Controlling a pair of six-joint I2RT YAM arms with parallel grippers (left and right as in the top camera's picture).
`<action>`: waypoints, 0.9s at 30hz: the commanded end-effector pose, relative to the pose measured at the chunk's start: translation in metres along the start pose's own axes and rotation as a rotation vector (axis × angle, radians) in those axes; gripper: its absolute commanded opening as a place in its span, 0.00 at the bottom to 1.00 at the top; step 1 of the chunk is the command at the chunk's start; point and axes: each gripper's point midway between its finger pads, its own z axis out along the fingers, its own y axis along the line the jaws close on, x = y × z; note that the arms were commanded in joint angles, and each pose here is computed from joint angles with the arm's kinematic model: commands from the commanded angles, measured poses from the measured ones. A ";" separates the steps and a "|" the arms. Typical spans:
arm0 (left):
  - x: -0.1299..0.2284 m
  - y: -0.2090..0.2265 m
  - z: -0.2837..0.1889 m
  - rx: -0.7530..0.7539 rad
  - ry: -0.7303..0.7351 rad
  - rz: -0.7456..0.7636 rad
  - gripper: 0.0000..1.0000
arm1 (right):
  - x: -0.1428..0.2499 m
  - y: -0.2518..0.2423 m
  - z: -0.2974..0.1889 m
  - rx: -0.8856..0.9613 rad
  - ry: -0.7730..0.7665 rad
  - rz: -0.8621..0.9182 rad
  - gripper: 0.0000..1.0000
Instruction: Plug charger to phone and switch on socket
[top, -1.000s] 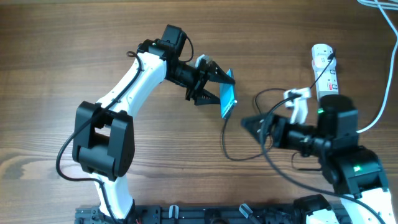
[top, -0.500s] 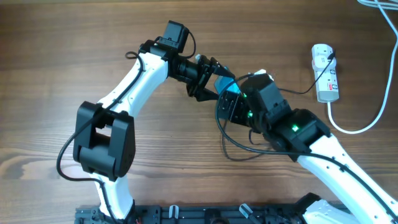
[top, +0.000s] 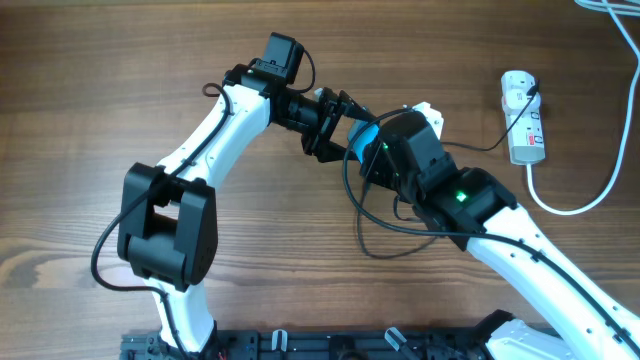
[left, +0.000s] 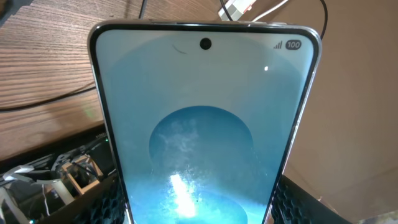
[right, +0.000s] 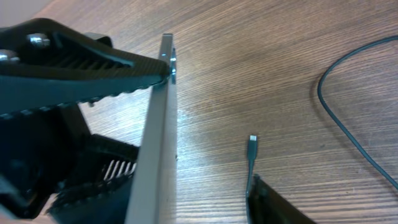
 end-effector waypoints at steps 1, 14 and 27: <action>0.009 -0.009 0.000 0.027 0.044 0.009 0.68 | -0.008 0.006 -0.002 -0.008 -0.030 0.002 0.51; 0.001 -0.009 0.000 0.018 0.003 0.029 0.68 | -0.017 0.021 -0.017 -0.092 -0.061 0.013 0.43; 0.001 -0.009 0.000 0.018 0.003 0.029 0.68 | -0.017 0.025 -0.017 -0.109 -0.055 0.018 0.23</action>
